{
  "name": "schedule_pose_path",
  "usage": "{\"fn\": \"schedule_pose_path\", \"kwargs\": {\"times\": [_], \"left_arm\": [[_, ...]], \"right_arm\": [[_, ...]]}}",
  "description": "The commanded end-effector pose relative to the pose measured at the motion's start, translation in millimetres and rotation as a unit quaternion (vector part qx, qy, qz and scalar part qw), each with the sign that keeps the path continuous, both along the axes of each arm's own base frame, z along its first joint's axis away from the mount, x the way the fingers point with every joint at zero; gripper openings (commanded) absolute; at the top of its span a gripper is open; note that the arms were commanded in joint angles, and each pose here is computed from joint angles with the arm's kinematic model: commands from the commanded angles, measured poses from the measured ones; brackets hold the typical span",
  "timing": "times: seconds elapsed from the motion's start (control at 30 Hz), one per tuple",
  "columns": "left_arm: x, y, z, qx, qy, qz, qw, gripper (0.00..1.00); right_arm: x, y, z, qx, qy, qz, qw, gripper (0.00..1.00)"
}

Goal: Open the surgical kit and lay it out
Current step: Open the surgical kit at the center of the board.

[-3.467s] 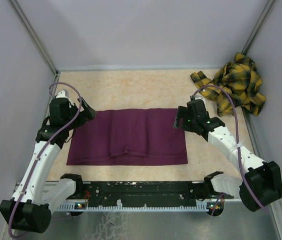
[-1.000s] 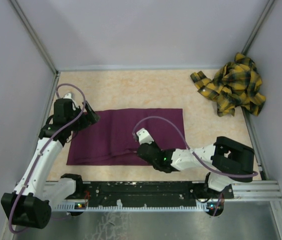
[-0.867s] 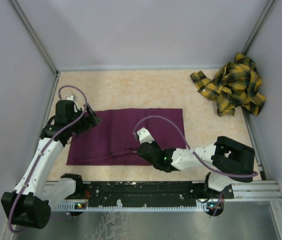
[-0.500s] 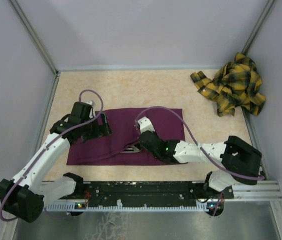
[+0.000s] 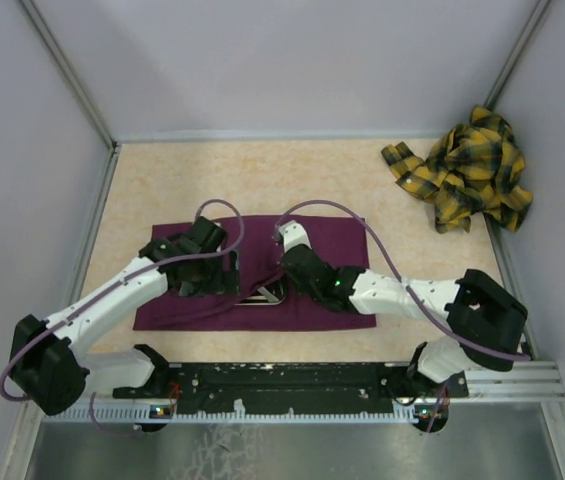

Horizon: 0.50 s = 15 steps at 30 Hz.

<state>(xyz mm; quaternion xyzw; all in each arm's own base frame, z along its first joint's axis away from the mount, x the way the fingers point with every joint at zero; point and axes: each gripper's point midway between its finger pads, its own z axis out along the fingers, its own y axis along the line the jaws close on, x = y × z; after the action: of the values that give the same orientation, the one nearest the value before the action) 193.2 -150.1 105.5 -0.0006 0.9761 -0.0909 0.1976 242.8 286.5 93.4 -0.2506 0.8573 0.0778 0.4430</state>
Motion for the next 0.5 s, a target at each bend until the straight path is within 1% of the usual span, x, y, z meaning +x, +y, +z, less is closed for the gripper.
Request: {"fn": "schedule_pose_path", "kwargs": {"times": [0.0, 0.3, 0.47], "left_arm": [[-2.9, 3.9, -21.6, 0.043, 0.013, 0.022, 0.999, 1.00], [-6.4, -4.9, -41.2, 0.046, 0.028, 0.026, 0.998, 0.99], [-11.2, -12.7, -40.2, 0.029, 0.030, 0.018, 0.999, 0.99]], "right_arm": [[17.7, 11.1, 46.0, 0.064, -0.026, -0.004, 0.998, 0.00], [24.7, 7.9, 63.0, 0.079, -0.031, -0.007, 0.996, 0.00], [32.2, 8.2, 72.8, 0.087, -0.033, -0.007, 0.996, 0.00]]}}
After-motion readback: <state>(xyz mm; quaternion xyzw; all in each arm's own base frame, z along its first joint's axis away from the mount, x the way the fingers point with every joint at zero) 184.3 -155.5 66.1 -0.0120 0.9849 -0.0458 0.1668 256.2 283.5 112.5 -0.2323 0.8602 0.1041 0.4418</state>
